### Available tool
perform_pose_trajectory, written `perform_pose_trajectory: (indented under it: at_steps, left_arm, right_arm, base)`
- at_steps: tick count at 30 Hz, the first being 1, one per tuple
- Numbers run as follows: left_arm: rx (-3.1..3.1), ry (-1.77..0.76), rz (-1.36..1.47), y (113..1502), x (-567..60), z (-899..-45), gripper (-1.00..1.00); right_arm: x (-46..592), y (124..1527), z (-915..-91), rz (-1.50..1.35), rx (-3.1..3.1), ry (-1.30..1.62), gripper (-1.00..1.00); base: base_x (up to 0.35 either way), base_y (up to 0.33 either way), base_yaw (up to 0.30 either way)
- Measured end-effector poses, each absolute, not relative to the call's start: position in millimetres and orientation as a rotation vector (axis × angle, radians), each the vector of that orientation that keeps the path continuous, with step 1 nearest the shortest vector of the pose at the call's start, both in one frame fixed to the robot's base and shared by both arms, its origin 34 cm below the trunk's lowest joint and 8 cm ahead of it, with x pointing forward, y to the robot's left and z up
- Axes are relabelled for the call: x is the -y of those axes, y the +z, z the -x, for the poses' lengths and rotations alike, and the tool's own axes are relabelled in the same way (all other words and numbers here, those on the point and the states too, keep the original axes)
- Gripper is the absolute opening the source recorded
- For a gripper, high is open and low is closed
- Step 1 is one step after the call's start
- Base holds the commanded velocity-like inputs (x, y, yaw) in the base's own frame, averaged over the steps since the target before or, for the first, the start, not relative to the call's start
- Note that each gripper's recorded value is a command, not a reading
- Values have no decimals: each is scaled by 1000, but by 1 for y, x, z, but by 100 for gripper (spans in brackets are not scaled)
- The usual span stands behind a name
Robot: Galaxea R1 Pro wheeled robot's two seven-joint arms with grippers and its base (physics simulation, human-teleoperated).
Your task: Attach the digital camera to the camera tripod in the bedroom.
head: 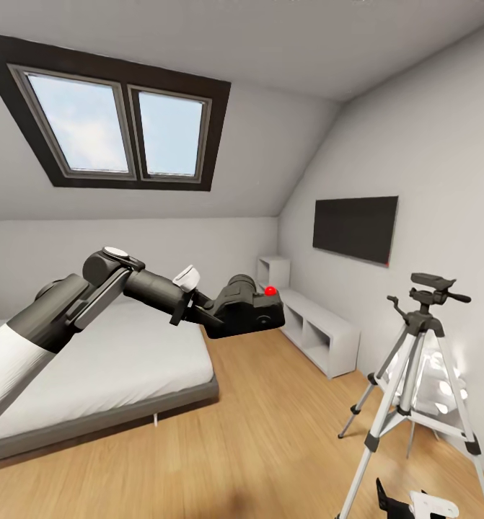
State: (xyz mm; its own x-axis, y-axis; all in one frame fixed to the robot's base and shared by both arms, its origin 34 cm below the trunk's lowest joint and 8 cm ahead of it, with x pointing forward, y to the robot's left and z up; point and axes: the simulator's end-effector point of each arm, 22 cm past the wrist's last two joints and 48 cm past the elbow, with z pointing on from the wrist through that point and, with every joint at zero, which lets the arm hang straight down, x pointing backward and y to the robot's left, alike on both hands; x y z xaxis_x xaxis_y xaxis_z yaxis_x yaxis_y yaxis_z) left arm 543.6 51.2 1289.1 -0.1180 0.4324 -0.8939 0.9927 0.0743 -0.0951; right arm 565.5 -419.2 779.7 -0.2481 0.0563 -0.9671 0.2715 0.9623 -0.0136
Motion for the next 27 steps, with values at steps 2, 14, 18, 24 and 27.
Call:
perform_pose_trajectory:
  at_steps: [2, 14, 18, 24, 27]
  left_arm:
    - [-1646, -1003, -1440, 1291, -51, -543, -100]
    - [-1647, -1003, -1439, 1306, -51, -541, -100]
    - [-1646, -1004, -1439, 1311, -51, -540, -100]
    - [-1647, -1004, -1439, 1317, -51, -539, -100]
    - [-1647, -1004, -1440, 1320, -51, -538, -100]
  right_arm:
    - [418, 782, -565, -242, -1816, -204, 100]
    - [417, 796, -563, -242, -1817, -202, 100]
    - [417, 801, -562, -242, -1817, -202, 100]
    - [417, 808, -561, -242, -1817, -202, 100]
    - [417, 811, -560, -242, -1818, -202, 100]
  base:
    - [0, 0, 0]
    - [0, 0, 0]
    - [0, 0, 0]
    - [0, 0, 0]
    - [0, 0, 0]
